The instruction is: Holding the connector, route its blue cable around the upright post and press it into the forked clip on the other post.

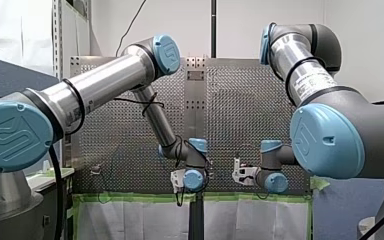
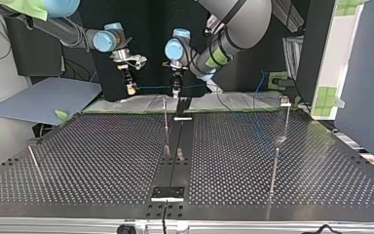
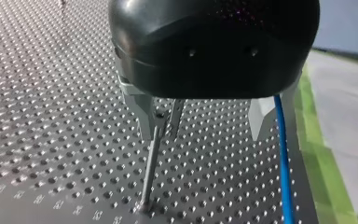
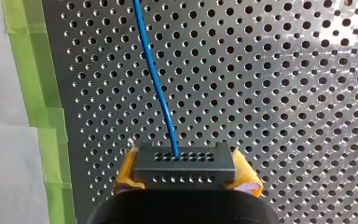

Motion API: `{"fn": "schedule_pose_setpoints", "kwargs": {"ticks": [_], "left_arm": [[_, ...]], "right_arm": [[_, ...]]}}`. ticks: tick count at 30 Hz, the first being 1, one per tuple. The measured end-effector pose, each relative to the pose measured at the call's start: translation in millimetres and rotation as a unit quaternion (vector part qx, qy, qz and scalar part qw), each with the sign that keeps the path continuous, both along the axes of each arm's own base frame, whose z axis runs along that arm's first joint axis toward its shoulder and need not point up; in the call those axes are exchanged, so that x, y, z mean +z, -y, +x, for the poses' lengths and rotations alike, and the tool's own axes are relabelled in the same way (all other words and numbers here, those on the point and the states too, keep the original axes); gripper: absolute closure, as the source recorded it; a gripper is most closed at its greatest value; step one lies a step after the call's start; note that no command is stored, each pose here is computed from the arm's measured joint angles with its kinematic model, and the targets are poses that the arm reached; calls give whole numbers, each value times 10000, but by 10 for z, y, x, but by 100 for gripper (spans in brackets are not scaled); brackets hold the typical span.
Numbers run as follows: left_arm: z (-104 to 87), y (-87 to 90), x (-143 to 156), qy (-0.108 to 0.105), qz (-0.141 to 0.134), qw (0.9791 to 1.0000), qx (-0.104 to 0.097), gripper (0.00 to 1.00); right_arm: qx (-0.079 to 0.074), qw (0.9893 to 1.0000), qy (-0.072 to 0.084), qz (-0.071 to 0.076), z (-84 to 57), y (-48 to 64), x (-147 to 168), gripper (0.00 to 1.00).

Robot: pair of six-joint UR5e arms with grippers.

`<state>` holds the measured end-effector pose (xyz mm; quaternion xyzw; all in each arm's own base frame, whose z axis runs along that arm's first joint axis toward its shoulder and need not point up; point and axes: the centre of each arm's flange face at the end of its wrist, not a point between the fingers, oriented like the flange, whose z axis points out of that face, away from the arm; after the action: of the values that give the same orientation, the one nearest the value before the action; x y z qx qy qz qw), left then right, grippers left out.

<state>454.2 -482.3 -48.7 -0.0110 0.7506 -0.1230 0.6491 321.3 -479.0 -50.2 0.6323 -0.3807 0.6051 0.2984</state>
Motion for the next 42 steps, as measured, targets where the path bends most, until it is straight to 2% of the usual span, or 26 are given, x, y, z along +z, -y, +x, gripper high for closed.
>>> {"fn": "schedule_pose_setpoints", "kwargs": {"ticks": [4, 11, 12, 13, 14, 15, 16, 17, 18, 27, 32, 38, 42], "left_arm": [[9, -17, 2, 22, -6, 10000, 89, 0], [-6, -5, 4, 26, 36, 10000, 85, 4], [-10, -2, 3, 28, 46, 10000, 79, 38], [-13, 0, 2, 28, 54, 10000, 75, 38], [-16, 3, 2, 29, 65, 9999, 72, 60], [-20, 7, 4, 33, 83, 9999, 65, 75], [-24, 9, 3, 34, 96, 9999, 61, 75], [-26, 12, 4, 36, 107, 9999, 58, 95], [-27, 12, 4, 36, 119, 9999, 56, 100], [-11, 2, 1, 23, 127, 9999, 15, 100], [-31, -8, -3, 7, 178, 9998, 94, 100], [-115, 27, 1, 43, 337, 9992, 223, 100], [-194, 87, 8, 101, 499, 9984, 233, 100]], "right_arm": [[2, 10000, 0, 2, 0, -1, 0, 100], [3, 10000, -1, 5, 1, 0, 0, 100], [3, 10000, -1, 4, 1, 0, 0, 100], [2, 10000, -1, 4, 1, 0, 0, 100], [3, 10000, -1, 4, 1, 0, 0, 100], [3, 10000, -1, 5, 1, 0, 0, 100], [3, 10000, -2, 4, 1, 1, 0, 100], [3, 10000, -3, 5, 1, 0, -1, 100], [2, 10000, -3, 5, 1, 0, -1, 100], [8, 10000, -8, 4, 1, -4, -2, 100], [8, 10000, -4, 7, 1, -3, -2, 100], [-17, 10000, -9, 11, -12, 6, -2, 100], [-65, 10000, -15, 18, -45, 26, -3, 100]]}}
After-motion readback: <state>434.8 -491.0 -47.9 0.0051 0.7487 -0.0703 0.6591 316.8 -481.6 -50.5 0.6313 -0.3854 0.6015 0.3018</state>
